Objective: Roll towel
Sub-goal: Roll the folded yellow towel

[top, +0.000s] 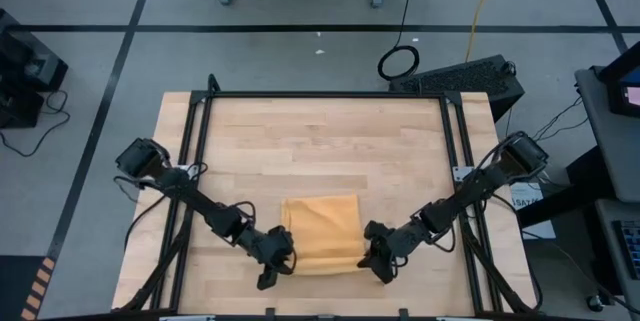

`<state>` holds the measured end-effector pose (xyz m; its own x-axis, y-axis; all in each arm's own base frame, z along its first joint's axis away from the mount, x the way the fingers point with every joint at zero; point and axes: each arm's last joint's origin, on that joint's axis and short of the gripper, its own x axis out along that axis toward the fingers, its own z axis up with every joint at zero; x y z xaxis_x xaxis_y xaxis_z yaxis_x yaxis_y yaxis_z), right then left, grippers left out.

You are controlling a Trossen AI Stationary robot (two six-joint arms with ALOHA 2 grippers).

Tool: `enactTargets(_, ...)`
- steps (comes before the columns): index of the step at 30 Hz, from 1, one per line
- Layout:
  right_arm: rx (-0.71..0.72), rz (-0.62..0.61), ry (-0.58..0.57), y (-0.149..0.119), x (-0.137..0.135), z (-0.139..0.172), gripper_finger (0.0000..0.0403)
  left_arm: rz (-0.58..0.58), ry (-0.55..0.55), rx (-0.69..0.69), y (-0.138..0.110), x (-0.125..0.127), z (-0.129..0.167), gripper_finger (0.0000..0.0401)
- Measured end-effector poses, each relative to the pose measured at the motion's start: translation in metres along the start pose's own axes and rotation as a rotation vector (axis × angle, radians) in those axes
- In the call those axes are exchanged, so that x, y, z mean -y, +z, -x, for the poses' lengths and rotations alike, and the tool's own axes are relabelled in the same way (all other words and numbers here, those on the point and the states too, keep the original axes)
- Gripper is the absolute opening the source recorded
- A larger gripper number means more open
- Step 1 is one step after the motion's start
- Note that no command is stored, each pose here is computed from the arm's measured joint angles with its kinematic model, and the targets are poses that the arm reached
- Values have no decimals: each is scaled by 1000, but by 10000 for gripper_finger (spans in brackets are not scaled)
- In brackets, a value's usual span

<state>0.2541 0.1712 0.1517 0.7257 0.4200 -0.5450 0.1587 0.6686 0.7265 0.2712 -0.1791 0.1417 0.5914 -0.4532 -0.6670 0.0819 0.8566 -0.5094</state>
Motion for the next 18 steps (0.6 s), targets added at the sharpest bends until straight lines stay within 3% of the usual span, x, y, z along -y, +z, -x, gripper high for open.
enactTargets(6, -57, -84, -12, -6, 8, -11, 11, 59, 24, -17, -13, 6, -8, 61)
enactTargets(18, -88, -171, 102, -9, 18, -36, 10, 183, 31, -43, -28, 17, -12, 61)
